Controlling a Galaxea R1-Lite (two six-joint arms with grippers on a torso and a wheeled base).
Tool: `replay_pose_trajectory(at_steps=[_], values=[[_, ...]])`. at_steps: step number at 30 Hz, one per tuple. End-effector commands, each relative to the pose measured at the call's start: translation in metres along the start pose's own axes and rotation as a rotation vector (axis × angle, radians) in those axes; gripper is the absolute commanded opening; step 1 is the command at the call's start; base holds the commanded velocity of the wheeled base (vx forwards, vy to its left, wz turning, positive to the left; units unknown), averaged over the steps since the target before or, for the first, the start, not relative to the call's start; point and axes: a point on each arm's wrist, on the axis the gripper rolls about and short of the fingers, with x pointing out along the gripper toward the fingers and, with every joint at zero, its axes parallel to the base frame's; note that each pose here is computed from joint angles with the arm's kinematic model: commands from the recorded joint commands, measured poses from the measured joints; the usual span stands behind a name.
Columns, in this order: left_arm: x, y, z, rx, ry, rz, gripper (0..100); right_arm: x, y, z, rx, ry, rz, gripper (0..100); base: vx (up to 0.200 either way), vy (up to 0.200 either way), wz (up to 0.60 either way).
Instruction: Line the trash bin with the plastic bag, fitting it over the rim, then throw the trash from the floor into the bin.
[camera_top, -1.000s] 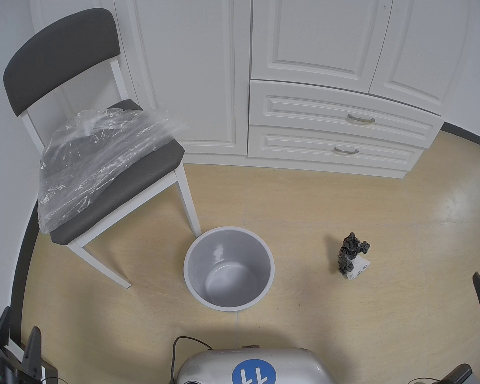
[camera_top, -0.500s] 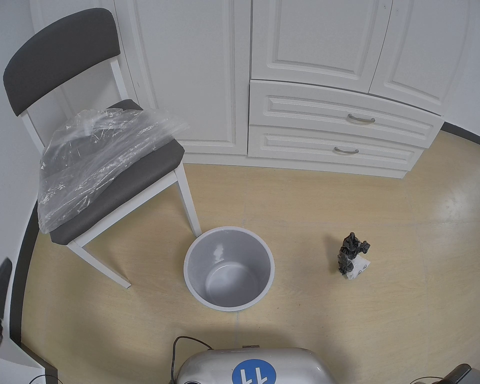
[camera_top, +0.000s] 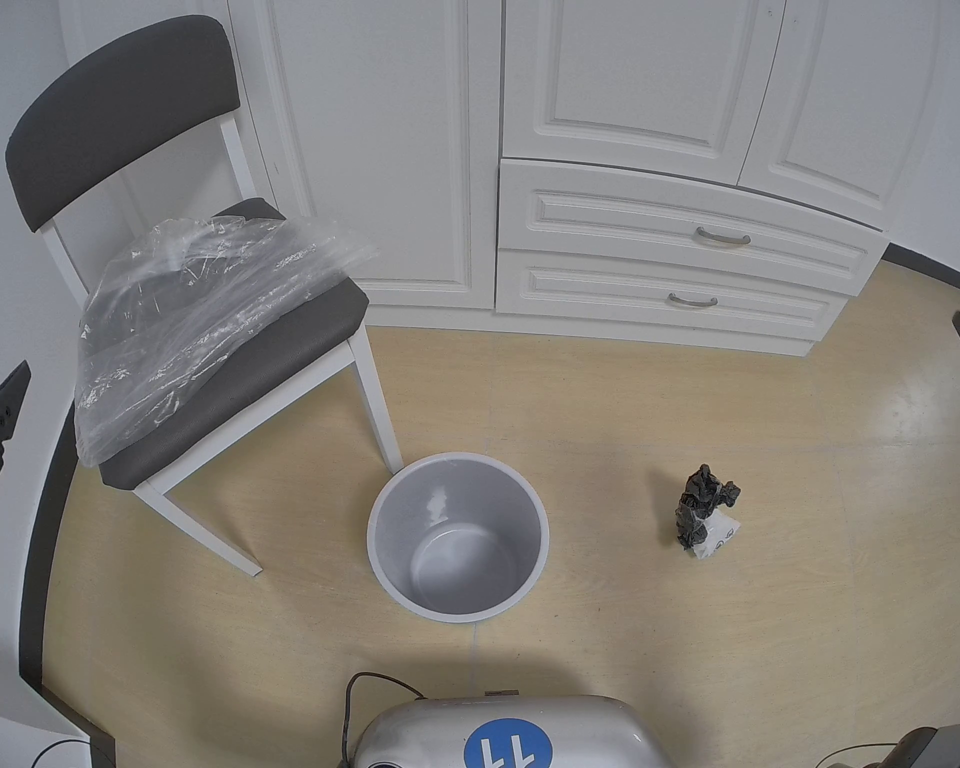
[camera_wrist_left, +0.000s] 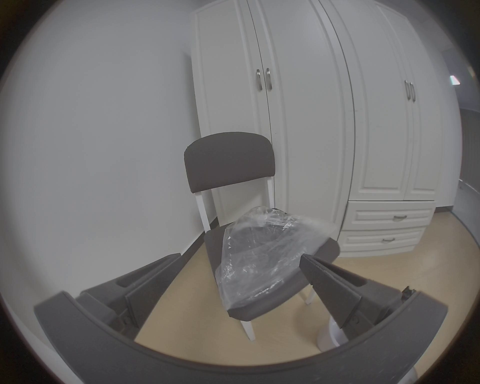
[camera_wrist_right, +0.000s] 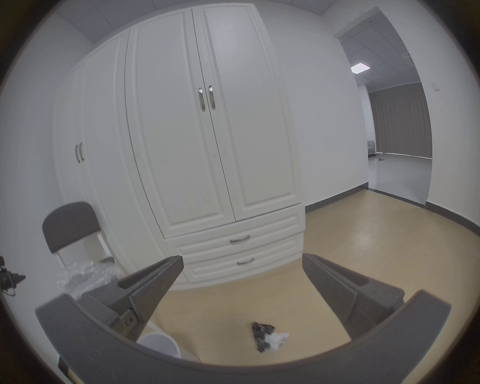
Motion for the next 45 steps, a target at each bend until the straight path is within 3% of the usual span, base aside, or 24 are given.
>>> replay_pose_trajectory(at_steps=[1,4,5,9,12,15,19,26,29,33,45], values=[[0.035,-0.003,-0.002,0.061,0.045,0.036,100,0.035,0.033,-0.014,0.002,0.024,0.013,100,0.000,0.000,0.00],[0.036,-0.003,0.001,0.113,0.041,0.030,100,0.047,0.041,-0.018,-0.008,0.008,0.003,100,0.000,0.000,0.00],[0.035,-0.005,0.002,0.151,0.042,0.011,100,0.054,0.046,-0.018,-0.007,-0.018,0.007,100,0.000,0.000,0.00],[0.030,-0.017,0.002,0.164,0.033,-0.088,100,0.058,0.050,-0.015,0.008,-0.042,0.023,100,0.000,0.000,0.00],[0.031,-0.028,0.002,0.164,0.041,-0.168,100,0.054,0.050,-0.015,0.004,-0.029,0.064,100,0.000,0.000,0.00],[0.042,-0.034,-0.006,0.180,0.087,-0.184,100,0.047,0.050,-0.015,-0.060,0.027,0.122,100,0.000,0.000,0.00],[0.056,-0.035,-0.020,0.209,0.157,-0.168,100,0.045,0.049,-0.028,-0.136,0.171,0.178,100,0.000,0.000,0.00],[0.046,-0.022,-0.037,0.237,0.203,-0.125,100,0.041,0.046,-0.043,-0.163,0.220,0.188,100,0.000,0.000,0.00],[0.046,-0.020,-0.043,0.298,0.230,-0.115,100,0.044,0.048,-0.048,-0.164,0.241,0.187,100,0.000,0.000,0.00],[0.050,-0.003,-0.054,0.372,0.286,-0.028,100,0.051,0.053,-0.061,-0.161,0.291,0.190,100,0.000,0.000,0.00],[0.082,0.028,-0.074,0.303,0.389,-0.081,100,0.055,0.058,-0.072,-0.138,0.335,0.198,100,0.000,0.000,0.00]])
